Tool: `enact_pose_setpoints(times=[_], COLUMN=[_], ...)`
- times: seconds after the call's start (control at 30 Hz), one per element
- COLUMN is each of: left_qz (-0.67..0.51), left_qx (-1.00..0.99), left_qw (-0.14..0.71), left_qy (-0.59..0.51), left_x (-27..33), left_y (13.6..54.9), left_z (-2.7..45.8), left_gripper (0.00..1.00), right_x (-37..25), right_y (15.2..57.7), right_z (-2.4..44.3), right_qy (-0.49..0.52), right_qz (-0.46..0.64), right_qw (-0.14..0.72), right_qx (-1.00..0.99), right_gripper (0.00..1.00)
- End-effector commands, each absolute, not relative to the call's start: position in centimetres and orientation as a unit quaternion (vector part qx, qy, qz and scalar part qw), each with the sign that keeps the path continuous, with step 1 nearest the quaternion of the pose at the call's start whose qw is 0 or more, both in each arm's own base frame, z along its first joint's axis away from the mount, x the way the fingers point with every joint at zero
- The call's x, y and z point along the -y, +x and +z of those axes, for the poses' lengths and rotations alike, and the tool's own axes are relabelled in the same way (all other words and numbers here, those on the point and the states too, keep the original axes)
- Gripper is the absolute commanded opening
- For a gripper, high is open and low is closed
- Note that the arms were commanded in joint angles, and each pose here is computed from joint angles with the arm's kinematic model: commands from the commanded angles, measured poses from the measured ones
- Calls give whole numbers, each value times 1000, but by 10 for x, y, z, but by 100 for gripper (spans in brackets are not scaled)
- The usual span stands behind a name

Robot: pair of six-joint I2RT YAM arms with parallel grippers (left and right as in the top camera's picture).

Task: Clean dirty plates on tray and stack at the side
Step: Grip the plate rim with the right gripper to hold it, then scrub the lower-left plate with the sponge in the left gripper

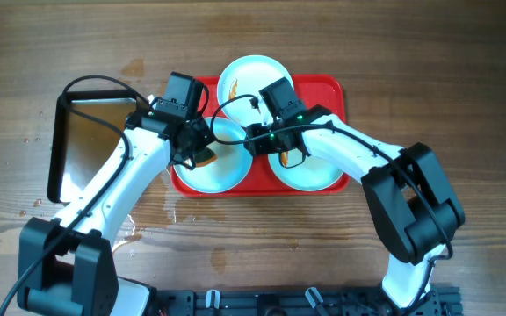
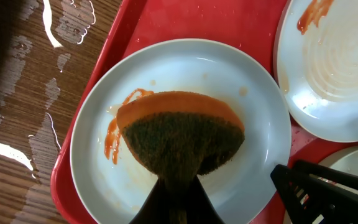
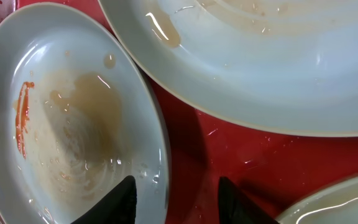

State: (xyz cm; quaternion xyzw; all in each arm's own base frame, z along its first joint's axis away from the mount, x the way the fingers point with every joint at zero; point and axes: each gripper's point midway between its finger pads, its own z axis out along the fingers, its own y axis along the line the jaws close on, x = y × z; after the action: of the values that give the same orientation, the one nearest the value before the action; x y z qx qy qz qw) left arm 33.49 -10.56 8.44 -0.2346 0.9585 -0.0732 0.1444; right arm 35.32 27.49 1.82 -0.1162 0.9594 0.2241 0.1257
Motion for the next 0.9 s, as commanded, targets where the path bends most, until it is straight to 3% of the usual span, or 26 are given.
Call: enact_pose_setpoints(times=[0.0, 0.23, 0.37, 0.47, 0.7, 0.87], left_qz=[-73, -84, -88, -88, -112, -134], left_qx=[-959, -961, -961, -961, -966, -964], left_qw=[151, 137, 133, 133, 121, 144], left_qy=[-229, -226, -225, -225, -200, -181], left_x=[105, 109, 111, 111, 131, 146], left_y=[338, 332, 330, 330, 317, 318], left_z=[85, 74, 74, 74, 54, 41], left_gripper=[4, 4, 4, 4, 4, 4], right_x=[-276, -276, -279, -280, -282, -282], right_y=[358, 358, 356, 357, 363, 365], right_z=[11, 1, -14, -15, -11, -8], right_qy=[-109, -108, -111, -117, -107, -105], right_qz=[221, 218, 223, 226, 228, 225], right_qw=[123, 117, 105, 108, 117, 114], right_qx=[-961, -963, -963, -961, -961, -962], right_gripper=[36, 36, 28, 26, 6, 4])
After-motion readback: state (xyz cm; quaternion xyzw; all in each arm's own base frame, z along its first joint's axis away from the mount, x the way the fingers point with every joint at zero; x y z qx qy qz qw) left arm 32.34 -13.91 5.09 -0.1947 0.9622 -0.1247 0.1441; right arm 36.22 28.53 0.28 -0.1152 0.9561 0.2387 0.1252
